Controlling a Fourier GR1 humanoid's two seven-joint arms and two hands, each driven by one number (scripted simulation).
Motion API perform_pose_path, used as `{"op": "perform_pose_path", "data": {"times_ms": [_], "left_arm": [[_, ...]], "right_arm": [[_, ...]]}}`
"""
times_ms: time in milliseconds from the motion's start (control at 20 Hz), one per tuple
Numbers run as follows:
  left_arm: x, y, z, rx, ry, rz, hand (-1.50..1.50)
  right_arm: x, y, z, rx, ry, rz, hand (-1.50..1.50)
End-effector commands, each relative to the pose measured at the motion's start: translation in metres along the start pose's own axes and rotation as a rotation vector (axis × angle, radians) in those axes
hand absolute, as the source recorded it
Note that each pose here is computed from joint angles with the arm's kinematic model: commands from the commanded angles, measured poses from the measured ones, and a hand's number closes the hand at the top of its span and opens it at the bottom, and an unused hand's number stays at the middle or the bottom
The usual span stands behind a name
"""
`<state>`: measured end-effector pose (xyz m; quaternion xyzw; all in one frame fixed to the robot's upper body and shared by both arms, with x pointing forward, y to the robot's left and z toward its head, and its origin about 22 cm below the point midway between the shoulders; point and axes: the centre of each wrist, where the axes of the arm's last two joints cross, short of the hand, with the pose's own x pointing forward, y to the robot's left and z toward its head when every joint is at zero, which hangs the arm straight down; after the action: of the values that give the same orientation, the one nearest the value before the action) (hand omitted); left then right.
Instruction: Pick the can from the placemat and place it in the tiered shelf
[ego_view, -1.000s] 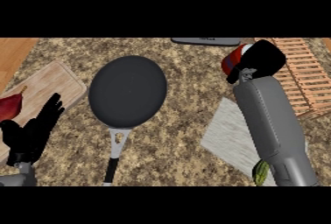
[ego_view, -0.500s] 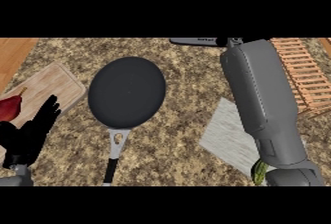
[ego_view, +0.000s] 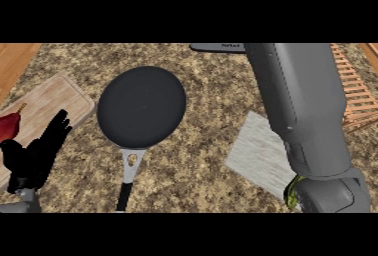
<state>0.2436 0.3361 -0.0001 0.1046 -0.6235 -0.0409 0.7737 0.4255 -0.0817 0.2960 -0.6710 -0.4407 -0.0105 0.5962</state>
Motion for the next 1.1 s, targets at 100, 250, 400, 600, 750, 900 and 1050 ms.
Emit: {"op": "perform_pose_path", "data": {"times_ms": [100, 250, 400, 600, 750, 900, 1050], "left_arm": [[0.003, 0.013, 0.001, 0.013, 0.01, -0.013, 0.0], [-0.002, -0.003, -0.003, 0.022, -0.003, 0.005, 0.0], [0.004, 0.005, -0.002, 0.013, 0.012, 0.008, 0.0], [0.01, 0.009, -0.003, 0.019, -0.008, -0.007, 0.0], [0.014, 0.004, -0.001, 0.008, -0.009, -0.002, 0.0], [-0.003, 0.002, 0.003, 0.031, -0.003, -0.011, 0.0], [0.009, 0.013, 0.002, 0.02, -0.005, 0.011, 0.0]], "right_arm": [[0.027, -0.032, -0.006, -0.149, 0.216, -0.044, 1.5], [0.037, -0.048, -0.016, -0.194, 0.238, 0.054, 1.5], [0.034, -0.042, -0.025, -0.207, 0.272, 0.145, 1.5], [0.032, -0.057, -0.05, -0.21, 0.284, 0.152, 1.5], [0.031, -0.056, -0.066, -0.213, 0.301, 0.171, 1.5], [0.029, -0.062, -0.076, -0.223, 0.321, 0.185, 1.5], [0.019, -0.066, -0.1, -0.236, 0.352, 0.22, 1.5]]}}
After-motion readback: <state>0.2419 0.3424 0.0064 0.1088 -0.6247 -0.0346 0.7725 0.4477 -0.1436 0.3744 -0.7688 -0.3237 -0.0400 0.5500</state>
